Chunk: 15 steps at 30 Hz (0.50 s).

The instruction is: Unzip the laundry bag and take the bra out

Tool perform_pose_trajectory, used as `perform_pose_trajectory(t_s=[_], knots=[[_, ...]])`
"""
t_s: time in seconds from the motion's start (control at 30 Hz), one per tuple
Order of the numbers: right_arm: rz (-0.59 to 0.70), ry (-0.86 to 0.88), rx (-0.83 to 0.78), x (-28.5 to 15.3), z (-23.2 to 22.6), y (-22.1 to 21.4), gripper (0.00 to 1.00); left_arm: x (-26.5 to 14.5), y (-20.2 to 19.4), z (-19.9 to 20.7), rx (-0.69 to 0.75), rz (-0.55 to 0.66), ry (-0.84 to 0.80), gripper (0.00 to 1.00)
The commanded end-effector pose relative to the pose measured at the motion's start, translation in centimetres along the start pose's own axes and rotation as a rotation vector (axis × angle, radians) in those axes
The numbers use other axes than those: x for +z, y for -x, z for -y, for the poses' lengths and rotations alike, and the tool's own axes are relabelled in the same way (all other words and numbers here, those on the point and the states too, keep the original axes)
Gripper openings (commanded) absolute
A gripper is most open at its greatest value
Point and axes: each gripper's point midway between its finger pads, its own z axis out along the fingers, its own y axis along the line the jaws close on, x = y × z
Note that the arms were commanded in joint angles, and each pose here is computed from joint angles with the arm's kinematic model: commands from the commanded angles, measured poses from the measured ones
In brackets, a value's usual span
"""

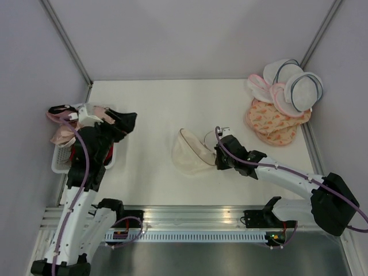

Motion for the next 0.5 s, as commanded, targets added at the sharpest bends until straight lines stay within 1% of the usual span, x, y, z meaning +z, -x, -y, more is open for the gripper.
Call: perform_pose_trajectory(t_s=[0.0, 0.07, 0.1, 0.13, 0.17, 0.2, 0.23, 0.27, 0.3, 0.33, 0.37, 0.4, 0.43, 0.47], knots=[[0.091, 0.193, 0.017, -1.7, -3.9, 3.1, 0.0, -2.8, -8.0, 4.6, 0.009, -0.305, -0.243, 1.0], [0.094, 0.283, 0.022, -2.3, -5.4, 3.2, 0.0, -3.8, -11.3, 5.5, 0.027, -0.401, -0.305, 1.0], [0.112, 0.31, 0.027, -2.6, -5.9, 3.7, 0.0, -5.1, -13.5, 6.8, 0.051, -0.466, -0.371, 1.0], [0.115, 0.325, 0.035, -2.8, -6.3, 3.9, 0.0, -5.4, -15.0, 6.8, 0.064, -0.497, -0.379, 1.0], [0.117, 0.342, 0.044, -2.9, -6.6, 4.0, 0.0, -5.6, -15.8, 6.8, 0.074, -0.501, -0.374, 1.0], [0.127, 0.344, 0.052, -2.8, -6.7, 4.3, 0.0, -6.8, -17.2, 7.6, 0.097, -0.543, -0.41, 1.0], [0.126, 0.329, 0.071, -2.7, -6.6, 4.5, 0.04, -7.0, -18.0, 7.4, 0.107, -0.553, -0.405, 1.0], [0.127, 0.304, 0.102, -2.5, -6.3, 4.6, 0.2, -7.1, -18.3, 7.4, 0.105, -0.549, -0.404, 1.0], [0.135, 0.238, 0.135, -2.1, -5.2, 4.7, 0.54, -7.5, -18.8, 7.6, 0.104, -0.558, -0.417, 1.0], [0.146, 0.195, 0.166, -2.0, -4.5, 4.9, 0.65, -7.6, -19.5, 7.2, 0.107, -0.572, -0.409, 1.0], [0.153, 0.163, 0.238, -2.0, -4.0, 4.9, 0.76, -7.6, -19.8, 7.2, 0.103, -0.574, -0.41, 1.0], [0.186, 0.081, 0.29, -1.9, -2.4, 5.1, 0.94, -7.8, -20.2, 7.2, 0.104, -0.584, -0.412, 1.0], [0.206, 0.053, 0.336, -2.2, -1.5, 4.8, 0.98, -7.9, -20.4, 7.0, 0.106, -0.59, -0.412, 1.0], [0.215, 0.029, 0.423, -2.4, -1.0, 4.6, 0.98, -8.1, -20.5, 7.1, 0.108, -0.595, -0.418, 1.0]])
